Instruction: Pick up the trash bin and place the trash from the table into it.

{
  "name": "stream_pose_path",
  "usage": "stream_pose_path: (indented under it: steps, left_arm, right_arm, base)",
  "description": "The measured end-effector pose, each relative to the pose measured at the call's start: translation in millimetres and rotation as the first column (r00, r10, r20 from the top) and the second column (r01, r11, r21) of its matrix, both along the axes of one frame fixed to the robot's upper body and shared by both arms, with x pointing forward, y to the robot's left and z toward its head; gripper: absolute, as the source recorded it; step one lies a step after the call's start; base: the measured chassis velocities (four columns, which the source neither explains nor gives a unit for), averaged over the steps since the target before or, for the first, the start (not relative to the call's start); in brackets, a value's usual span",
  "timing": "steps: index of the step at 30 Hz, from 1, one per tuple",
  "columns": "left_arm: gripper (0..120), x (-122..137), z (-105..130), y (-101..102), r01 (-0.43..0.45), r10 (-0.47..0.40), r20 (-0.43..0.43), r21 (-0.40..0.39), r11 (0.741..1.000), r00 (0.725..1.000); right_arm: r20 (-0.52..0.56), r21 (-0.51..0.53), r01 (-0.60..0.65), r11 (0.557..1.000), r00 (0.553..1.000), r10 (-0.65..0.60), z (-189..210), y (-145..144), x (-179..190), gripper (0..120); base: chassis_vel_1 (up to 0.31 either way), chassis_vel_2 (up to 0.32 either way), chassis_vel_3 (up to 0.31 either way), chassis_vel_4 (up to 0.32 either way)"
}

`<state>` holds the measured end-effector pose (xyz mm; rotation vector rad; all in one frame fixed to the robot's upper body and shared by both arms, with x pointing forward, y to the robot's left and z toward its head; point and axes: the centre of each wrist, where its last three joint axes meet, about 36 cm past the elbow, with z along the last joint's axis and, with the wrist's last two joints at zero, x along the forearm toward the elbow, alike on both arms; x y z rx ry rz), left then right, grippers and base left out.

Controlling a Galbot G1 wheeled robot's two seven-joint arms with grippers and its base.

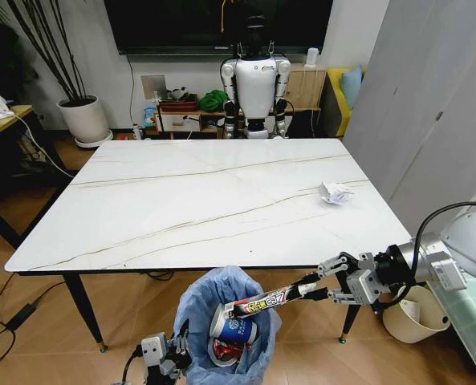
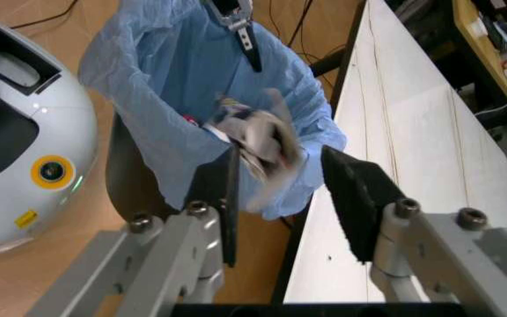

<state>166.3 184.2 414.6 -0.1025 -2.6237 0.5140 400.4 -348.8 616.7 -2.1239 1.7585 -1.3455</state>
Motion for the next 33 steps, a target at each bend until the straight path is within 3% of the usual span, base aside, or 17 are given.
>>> stream_pose_path:
  steps: [10,14,17,19,21,30,33]
  left_arm:
    - [0,0.5,-2.0,-2.5,0.003,-0.003,-0.001,-0.007,1.0,1.0]
    - [0,-0.2,-1.8,-3.0,0.006,-0.005,0.002,-0.011,1.0,1.0]
    - [0,-0.7,0.0,-3.7,0.031,-0.03,0.037,-0.03,0.999,0.999]
    - [0,-0.7,0.7,-4.2,0.037,-0.035,0.045,-0.036,0.999,0.998]
    - [0,-0.9,1.8,-5.1,0.045,-0.043,0.054,-0.038,0.998,0.998]
    - [0,-2.4,0.5,-4.5,0.048,-0.046,0.051,-0.044,0.998,0.998]
    - [0,-3.0,0.3,-3.9,0.046,-0.044,0.049,-0.043,0.998,0.998]
  right_arm:
    - [-0.019,0.02,0.003,1.0,1.0,-0.003,-6.6,1.4,-2.2,70]
    - [-0.046,0.097,0.057,0.994,0.998,-0.053,-12.5,0.6,-1.8,83]
    - [-0.126,0.246,0.25,0.937,0.966,-0.225,-27.5,-16.0,9.3,97]
    - [-0.137,0.27,0.283,0.921,0.957,-0.254,-29.9,-19.5,11.9,98]
    - [-0.181,0.338,0.39,0.856,0.92,-0.348,-39.8,-32.1,19.9,100]
    - [-0.234,0.371,0.489,0.789,0.872,-0.431,-59.7,-50.0,27.6,100]
    - [-0.306,0.386,0.583,0.714,0.812,-0.498,-75.8,-59.1,31.4,100]
  base:
    - [0.0,0.0,0.0,0.0]
    - [0.0,0.0,0.0,0.0]
    - [0.0,0.0,0.0,0.0]
    - [0.0,0.0,0.0,0.0]
    - [0.0,0.0,0.0,0.0]
    - [0.0,0.0,0.0,0.0]
    - [0.0,0.0,0.0,0.0]
